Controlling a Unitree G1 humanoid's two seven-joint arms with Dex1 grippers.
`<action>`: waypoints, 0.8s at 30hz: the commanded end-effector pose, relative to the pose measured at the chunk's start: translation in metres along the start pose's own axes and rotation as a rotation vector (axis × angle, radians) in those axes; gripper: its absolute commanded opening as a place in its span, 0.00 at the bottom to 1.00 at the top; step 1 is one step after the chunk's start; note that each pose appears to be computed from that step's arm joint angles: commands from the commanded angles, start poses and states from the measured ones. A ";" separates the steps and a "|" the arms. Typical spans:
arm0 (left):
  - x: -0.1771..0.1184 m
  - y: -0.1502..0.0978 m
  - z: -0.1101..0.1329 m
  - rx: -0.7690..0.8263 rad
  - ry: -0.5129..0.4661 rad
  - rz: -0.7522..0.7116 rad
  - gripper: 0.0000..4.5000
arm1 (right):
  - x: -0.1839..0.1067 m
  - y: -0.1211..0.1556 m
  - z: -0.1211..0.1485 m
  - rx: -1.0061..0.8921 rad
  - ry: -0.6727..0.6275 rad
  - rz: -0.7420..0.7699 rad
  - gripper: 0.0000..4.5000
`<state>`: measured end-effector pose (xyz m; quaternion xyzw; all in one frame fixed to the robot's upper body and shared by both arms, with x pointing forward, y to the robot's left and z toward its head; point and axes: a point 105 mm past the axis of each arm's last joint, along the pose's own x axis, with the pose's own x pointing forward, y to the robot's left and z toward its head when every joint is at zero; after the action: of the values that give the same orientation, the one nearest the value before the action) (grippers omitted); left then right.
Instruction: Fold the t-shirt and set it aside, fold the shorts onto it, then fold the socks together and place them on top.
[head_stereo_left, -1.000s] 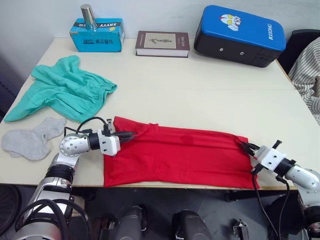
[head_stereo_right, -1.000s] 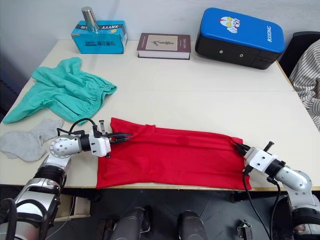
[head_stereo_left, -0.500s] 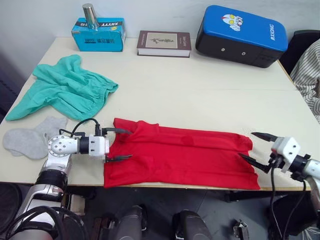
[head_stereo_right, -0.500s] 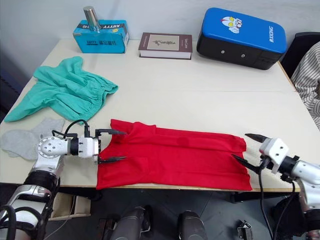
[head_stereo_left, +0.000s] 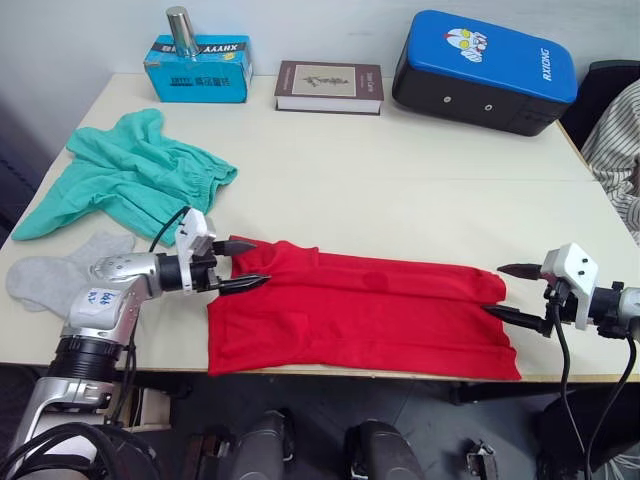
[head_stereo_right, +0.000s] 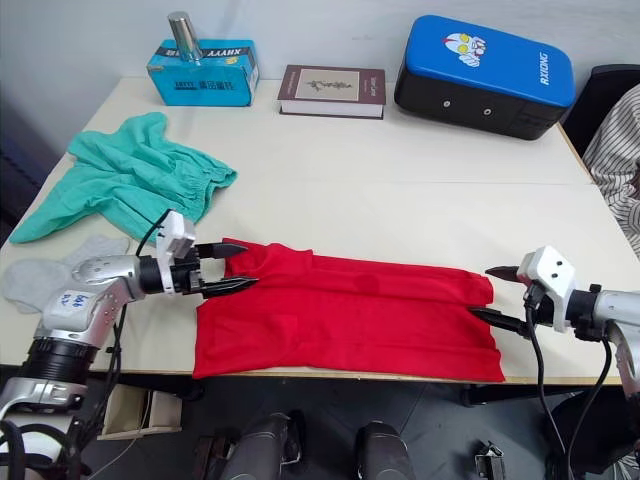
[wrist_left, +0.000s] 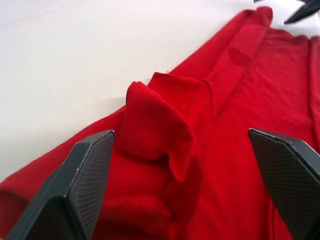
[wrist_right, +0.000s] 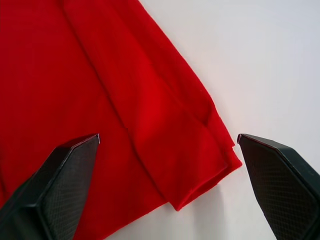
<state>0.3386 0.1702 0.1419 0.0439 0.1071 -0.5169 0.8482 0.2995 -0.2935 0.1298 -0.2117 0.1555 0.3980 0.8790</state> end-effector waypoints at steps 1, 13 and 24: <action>0.005 -0.002 0.016 -0.013 -0.021 -0.002 0.99 | -0.002 -0.005 -0.001 0.016 0.015 0.006 1.00; 0.026 0.009 0.014 -0.111 0.004 0.038 0.99 | -0.002 -0.007 -0.009 0.076 0.037 0.043 1.00; 0.034 0.001 0.016 -0.094 0.030 -0.066 0.70 | -0.005 -0.008 -0.008 0.095 0.040 0.061 1.00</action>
<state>0.3549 0.1404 0.1379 -0.0097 0.1636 -0.5295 0.8324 0.3000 -0.3007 0.1154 -0.1685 0.2122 0.4185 0.8668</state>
